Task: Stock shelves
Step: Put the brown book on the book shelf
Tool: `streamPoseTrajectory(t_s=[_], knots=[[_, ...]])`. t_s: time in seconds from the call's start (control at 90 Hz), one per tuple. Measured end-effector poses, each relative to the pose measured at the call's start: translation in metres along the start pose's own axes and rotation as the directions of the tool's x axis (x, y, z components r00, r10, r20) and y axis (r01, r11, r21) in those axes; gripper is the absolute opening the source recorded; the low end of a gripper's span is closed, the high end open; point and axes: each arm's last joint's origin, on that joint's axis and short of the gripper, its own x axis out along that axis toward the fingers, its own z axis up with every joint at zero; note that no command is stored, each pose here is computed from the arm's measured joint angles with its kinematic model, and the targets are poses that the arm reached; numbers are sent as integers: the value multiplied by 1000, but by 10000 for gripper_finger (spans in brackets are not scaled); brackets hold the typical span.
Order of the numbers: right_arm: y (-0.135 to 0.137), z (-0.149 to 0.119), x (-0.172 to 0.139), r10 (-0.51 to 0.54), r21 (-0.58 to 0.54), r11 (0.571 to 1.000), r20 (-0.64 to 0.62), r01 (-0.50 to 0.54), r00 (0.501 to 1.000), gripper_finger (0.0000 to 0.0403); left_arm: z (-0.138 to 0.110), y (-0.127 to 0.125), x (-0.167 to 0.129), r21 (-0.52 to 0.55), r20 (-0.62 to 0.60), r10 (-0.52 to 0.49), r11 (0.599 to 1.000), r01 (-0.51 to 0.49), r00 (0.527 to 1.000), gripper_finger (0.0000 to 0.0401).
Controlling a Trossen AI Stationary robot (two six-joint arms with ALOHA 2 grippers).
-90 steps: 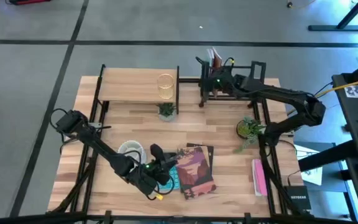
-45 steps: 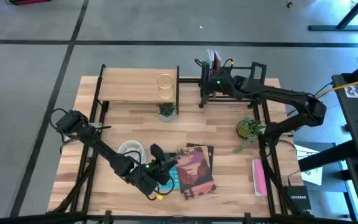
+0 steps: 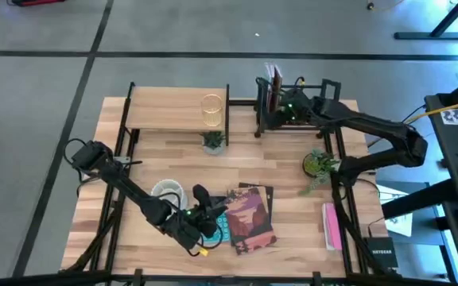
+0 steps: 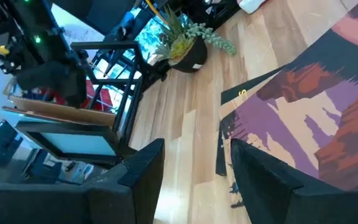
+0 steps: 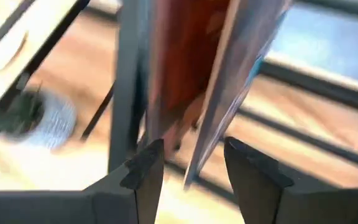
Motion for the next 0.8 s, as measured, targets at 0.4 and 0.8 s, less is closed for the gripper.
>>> streamPoseTrajectory(t_s=[0.4,0.8], knots=[[-46,25,24,-293,3,956,49,293,955,153,0,-1,0,-10,8,-22,1000,22,1000,170],[-58,52,79,-121,-58,990,72,126,990,153,0,-1,1,-18,4,-21,1000,21,1000,170]])
